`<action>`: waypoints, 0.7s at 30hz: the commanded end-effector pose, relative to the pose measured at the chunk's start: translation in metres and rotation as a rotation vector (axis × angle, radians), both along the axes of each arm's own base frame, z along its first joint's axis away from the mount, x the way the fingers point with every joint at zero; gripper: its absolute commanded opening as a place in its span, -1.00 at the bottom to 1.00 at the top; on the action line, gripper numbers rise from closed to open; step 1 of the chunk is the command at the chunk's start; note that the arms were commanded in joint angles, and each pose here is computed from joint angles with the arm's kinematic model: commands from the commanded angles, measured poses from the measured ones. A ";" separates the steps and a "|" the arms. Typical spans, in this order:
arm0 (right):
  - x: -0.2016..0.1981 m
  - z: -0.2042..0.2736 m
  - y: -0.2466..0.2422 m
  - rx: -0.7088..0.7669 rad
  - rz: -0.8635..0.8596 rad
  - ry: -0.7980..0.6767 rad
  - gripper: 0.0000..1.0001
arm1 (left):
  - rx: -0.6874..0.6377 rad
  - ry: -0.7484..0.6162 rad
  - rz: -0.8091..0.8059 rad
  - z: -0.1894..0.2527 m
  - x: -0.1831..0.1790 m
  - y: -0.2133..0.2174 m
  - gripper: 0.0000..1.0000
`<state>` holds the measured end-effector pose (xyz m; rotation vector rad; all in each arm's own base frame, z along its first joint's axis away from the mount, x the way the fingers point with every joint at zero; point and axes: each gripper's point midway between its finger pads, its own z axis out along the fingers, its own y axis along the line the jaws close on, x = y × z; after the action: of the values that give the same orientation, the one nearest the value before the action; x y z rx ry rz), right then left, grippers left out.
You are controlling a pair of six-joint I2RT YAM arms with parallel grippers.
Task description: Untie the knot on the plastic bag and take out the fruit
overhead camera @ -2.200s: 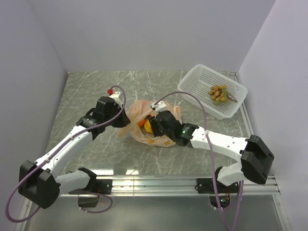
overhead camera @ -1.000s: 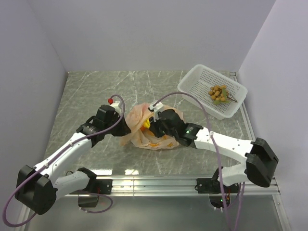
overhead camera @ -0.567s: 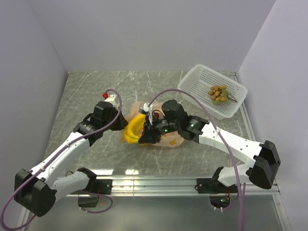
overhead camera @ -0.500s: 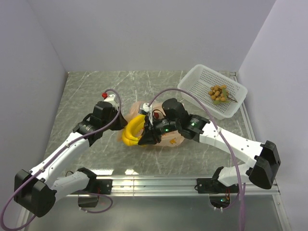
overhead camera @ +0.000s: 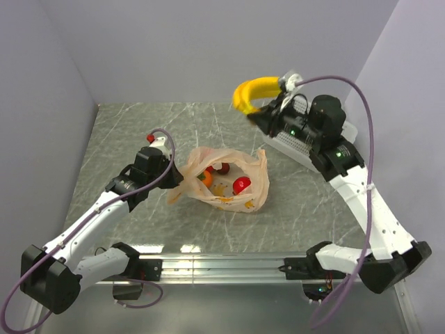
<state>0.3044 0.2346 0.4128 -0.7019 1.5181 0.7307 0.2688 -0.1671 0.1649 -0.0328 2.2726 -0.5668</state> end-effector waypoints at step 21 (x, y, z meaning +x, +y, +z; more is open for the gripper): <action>0.229 -0.148 -0.189 -0.076 -0.862 0.304 0.77 | -0.081 -0.010 -0.068 0.008 -0.002 -0.001 -0.99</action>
<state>0.5374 0.0330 0.1899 0.0890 2.0880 0.1063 0.2663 -0.1640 0.1627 -0.0320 2.2915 -0.6421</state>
